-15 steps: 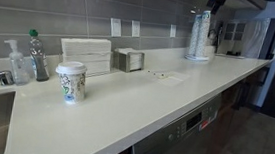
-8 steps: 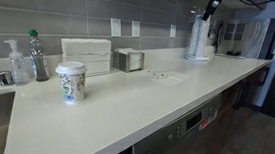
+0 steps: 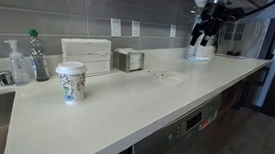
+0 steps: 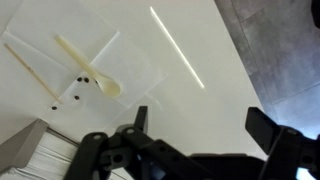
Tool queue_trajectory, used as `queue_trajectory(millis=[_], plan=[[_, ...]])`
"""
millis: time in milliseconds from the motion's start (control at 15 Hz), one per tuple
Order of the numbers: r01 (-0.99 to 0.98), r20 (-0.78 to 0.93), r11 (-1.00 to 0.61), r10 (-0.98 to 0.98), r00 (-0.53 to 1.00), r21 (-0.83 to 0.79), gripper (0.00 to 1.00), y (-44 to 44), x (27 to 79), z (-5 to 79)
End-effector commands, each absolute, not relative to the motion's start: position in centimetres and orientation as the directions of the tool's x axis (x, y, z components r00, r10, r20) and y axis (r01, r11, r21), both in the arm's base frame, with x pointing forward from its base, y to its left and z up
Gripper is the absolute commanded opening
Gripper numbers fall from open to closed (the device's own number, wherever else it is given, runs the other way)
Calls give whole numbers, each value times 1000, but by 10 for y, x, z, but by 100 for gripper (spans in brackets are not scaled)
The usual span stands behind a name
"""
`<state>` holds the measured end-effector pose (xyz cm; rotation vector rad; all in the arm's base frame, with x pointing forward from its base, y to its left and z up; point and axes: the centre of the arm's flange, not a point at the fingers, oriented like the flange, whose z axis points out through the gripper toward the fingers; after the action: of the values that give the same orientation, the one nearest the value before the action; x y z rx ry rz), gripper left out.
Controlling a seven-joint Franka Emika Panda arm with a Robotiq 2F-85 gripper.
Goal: Remove a spoon from the paper towel on the counter top and move it to the left near the paper coffee cup with a lid
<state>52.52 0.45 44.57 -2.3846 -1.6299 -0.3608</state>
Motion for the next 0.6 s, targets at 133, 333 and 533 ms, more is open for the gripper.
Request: queue_trajectory(millis=[133,333,533], plan=[[921,349,-388,870,349,44,100,4,553,414],[918,348,-392,869,351,54,100,5,561,403],[916,352,-395,868,350,63,100,3,564,408]])
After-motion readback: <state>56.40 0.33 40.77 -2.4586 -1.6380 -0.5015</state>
